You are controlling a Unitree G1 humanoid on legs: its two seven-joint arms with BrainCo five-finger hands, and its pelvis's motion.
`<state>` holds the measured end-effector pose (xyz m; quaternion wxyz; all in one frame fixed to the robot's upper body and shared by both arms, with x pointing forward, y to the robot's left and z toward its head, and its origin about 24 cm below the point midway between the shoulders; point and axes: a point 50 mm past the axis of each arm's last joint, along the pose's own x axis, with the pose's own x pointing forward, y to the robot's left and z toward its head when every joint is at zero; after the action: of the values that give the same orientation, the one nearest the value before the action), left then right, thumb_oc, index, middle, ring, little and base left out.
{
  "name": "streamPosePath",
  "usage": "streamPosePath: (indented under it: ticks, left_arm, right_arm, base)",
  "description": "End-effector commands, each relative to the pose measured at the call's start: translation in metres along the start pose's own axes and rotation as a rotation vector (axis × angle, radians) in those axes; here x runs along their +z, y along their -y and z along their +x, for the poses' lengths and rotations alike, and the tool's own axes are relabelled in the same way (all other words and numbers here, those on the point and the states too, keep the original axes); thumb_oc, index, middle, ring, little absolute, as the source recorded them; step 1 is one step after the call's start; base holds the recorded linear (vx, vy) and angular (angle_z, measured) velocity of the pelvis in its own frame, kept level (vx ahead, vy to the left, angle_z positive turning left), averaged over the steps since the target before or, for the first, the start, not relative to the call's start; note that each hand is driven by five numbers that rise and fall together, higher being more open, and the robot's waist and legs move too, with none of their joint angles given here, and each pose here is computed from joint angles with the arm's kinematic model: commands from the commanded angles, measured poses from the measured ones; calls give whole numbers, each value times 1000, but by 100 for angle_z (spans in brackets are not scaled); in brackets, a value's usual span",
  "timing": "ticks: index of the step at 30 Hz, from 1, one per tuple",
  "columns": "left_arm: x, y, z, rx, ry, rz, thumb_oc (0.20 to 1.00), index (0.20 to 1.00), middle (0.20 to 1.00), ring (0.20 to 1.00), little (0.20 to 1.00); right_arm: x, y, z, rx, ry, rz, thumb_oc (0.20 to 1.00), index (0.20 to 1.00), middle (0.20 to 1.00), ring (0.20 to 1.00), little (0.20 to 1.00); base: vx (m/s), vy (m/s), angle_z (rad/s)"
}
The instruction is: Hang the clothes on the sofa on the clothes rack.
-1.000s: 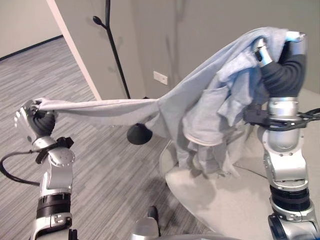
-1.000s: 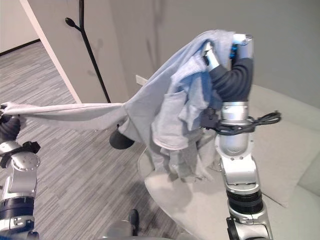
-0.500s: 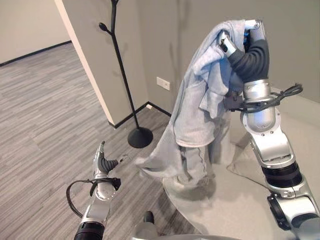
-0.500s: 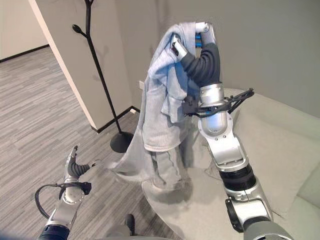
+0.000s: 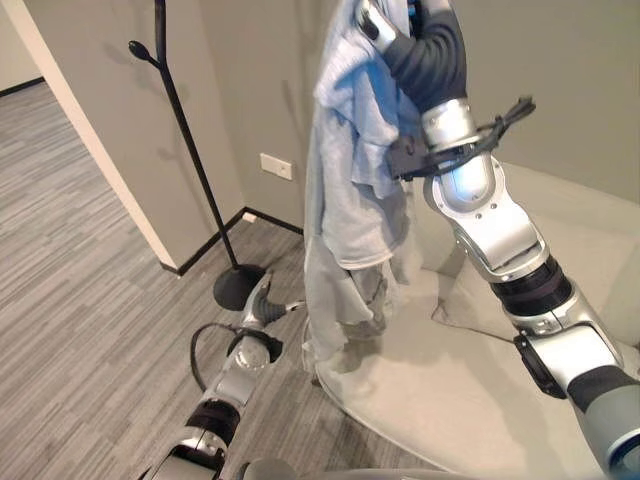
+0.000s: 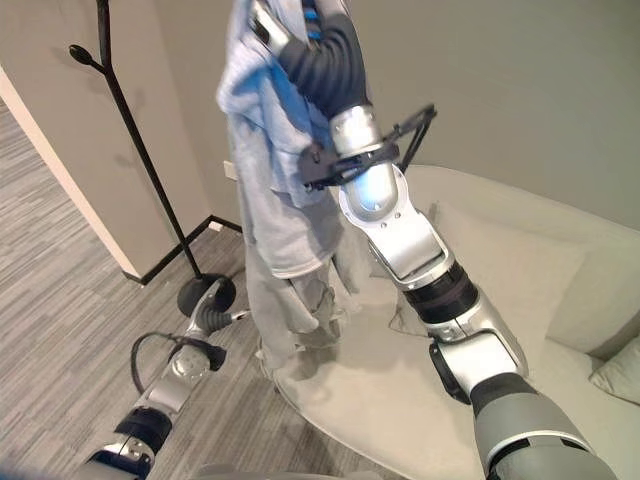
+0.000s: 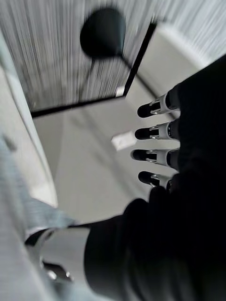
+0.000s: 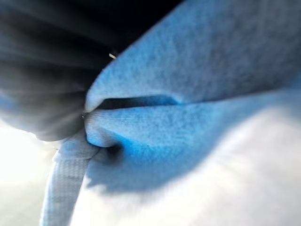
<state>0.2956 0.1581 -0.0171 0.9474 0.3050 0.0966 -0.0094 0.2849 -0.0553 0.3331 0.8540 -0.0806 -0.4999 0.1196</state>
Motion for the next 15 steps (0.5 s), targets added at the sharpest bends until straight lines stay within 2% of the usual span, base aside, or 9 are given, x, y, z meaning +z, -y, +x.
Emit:
streamPosePath:
  ticks: [1, 3, 5, 6, 9, 15]
  left_arm:
    - [18, 4, 4, -44, 108, 27, 1000, 1000, 1000, 1000, 1000]
    - [31, 17, 11, -95, 145, 71, 1000, 1000, 1000, 1000, 1000]
    - [32, 17, 11, -94, 148, 71, 1000, 1000, 1000, 1000, 1000]
    - [30, 16, 16, -87, 126, 94, 1000, 1000, 1000, 1000, 1000]
    - [32, 25, 17, -118, 118, 125, 1000, 1000, 1000, 1000, 1000]
    - [54, 59, 15, -192, 113, -20, 1000, 1000, 1000, 1000, 1000]
  right_arm:
    - [47, 13, 32, -61, 216, 15, 200, 200, 200, 200, 200]
    - [50, 13, 40, -64, 210, 44, 200, 200, 200, 200, 200]
    - [50, 13, 40, -64, 212, 42, 200, 200, 200, 200, 200]
    - [59, -3, 45, -18, 226, 102, 200, 200, 200, 200, 200]
    - [64, -3, 46, -16, 237, 90, 200, 200, 200, 200, 200]
    - [78, -9, 52, 18, 304, 56, 200, 200, 200, 200, 200]
  base:
    - [-177, 519, -26]
    - [-233, 540, -21]
    - [-117, 215, -38]
    - [-98, 183, -39]
    - [-270, 348, -80]
    - [-215, 152, -15]
